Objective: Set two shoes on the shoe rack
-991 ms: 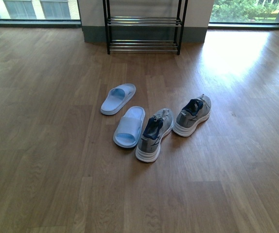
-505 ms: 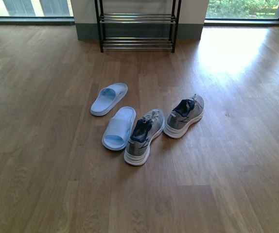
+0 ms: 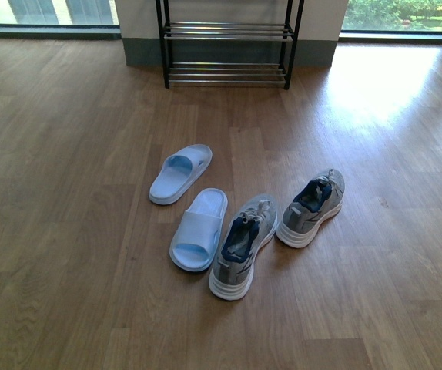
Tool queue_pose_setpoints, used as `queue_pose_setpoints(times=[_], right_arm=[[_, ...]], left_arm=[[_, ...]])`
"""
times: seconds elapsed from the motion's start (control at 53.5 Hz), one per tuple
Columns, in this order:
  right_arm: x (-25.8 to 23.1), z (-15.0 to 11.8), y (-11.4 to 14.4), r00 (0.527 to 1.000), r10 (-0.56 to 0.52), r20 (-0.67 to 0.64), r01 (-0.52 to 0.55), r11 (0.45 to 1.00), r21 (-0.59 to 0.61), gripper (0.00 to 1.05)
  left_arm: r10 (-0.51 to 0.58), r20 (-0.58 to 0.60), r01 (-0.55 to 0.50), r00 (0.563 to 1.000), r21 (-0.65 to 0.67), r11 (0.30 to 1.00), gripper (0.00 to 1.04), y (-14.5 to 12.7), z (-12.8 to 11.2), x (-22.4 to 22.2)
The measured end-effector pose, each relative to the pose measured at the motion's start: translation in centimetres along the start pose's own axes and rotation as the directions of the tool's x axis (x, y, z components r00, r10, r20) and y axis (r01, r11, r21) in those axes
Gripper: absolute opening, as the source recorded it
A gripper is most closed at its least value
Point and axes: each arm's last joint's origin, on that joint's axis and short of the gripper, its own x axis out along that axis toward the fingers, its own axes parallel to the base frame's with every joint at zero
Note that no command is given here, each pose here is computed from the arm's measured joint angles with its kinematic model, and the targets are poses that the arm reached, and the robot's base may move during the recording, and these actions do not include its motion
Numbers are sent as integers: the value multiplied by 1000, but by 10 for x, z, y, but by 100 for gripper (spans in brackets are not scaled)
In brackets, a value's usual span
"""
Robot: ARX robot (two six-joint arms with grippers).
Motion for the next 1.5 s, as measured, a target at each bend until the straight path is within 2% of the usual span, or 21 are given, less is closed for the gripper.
queue_pose_setpoints(times=[1.328, 1.347, 1.384, 1.403, 1.496], right_arm=[[0, 0, 0, 1000, 0, 0, 0, 1000, 0, 95], [0, 0, 0, 1000, 0, 0, 0, 1000, 0, 95], [0, 0, 0, 1000, -1, 0, 1, 1000, 0, 95], [0, 0, 0, 1000, 0, 0, 0, 1000, 0, 95], [0, 0, 0, 1000, 0, 0, 0, 1000, 0, 95]], left_arm=[[0, 0, 0, 1000, -1, 1000, 95, 0, 0, 0], [16, -27, -17, 1000, -23, 1000, 95, 0, -1, 0], [72, -177, -92, 982, -105, 990, 95, -1, -1, 0], [76, -280, -124, 957, -160, 979, 95, -3, -1, 2], [41, -412, -173, 910, -288, 942, 95, -10, -2, 13]])
